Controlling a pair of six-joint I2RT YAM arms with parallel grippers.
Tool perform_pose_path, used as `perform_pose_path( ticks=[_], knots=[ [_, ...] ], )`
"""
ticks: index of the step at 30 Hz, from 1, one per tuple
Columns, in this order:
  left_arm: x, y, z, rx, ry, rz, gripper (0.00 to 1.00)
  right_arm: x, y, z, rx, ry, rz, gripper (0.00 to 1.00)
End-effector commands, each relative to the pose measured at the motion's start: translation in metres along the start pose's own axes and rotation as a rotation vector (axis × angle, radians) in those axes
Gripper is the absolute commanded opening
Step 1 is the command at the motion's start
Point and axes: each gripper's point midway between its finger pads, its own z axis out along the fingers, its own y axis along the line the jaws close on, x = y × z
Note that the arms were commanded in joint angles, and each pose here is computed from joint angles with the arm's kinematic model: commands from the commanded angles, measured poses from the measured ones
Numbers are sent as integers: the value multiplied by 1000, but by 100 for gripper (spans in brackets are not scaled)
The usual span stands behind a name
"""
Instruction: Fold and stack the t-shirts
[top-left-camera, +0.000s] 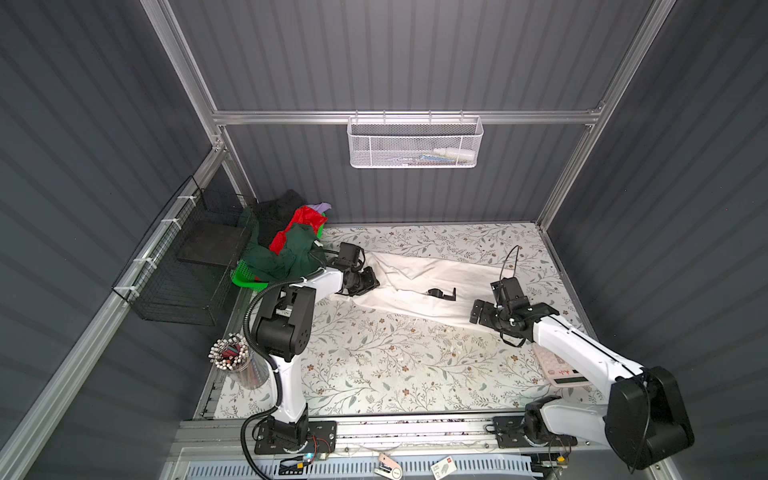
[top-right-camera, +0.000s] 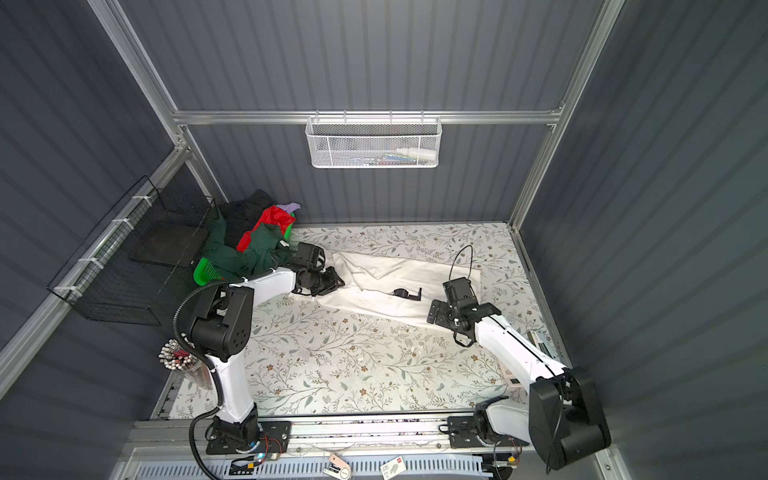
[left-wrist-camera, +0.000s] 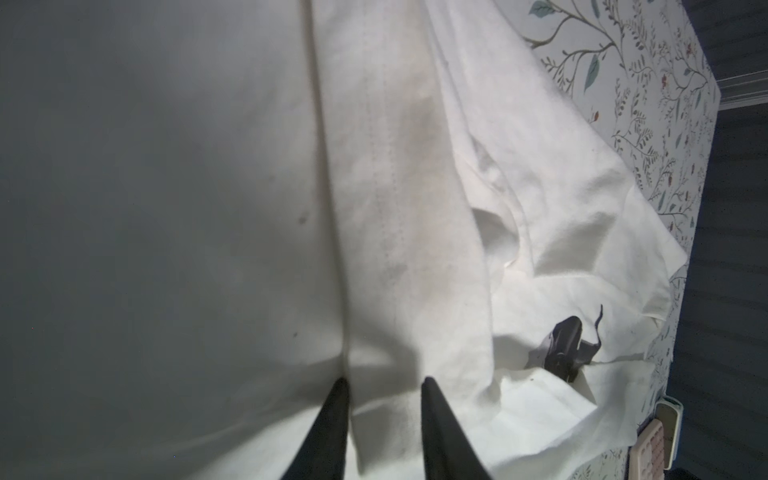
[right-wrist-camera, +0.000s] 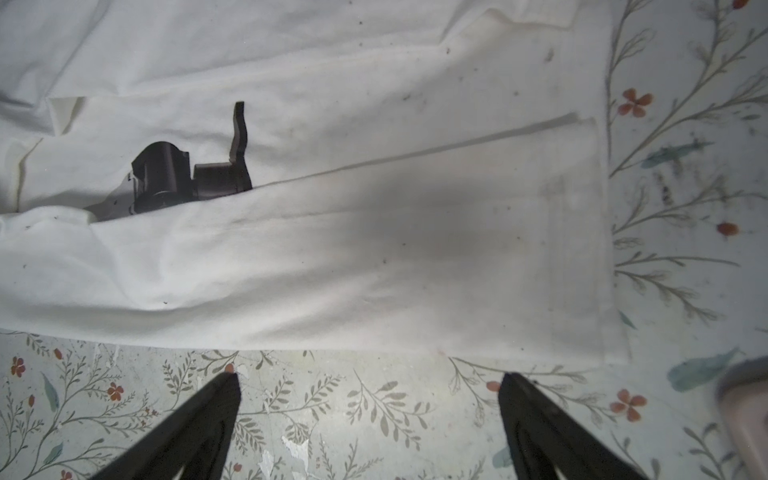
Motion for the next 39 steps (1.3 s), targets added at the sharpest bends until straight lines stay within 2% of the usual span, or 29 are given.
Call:
perform_pose_path(
  ticks=[1, 2, 5, 9, 25, 27, 39],
  knots=[
    [9, -9, 7, 47, 31, 1, 29, 6, -9, -1, 32, 12, 14, 99],
    [10, -8, 8, 39, 33, 3, 28, 6, -11, -1, 40, 12, 19, 99],
    [9, -10, 12, 49, 39, 3, 11, 7, -15, 0, 52, 14, 28, 99],
    [7, -16, 12, 66, 38, 8, 0, 10, -17, 0, 52, 18, 30, 99],
    [-21, -41, 15, 124, -21, 25, 0, 13, -23, 0, 55, 14, 40, 99],
    [-34, -51, 11, 139, -46, 42, 0, 11, -23, 0, 53, 10, 42, 99],
    [-48, -69, 27, 147, -56, 91, 0, 16, -28, 2, 59, 25, 49, 99]
  ],
)
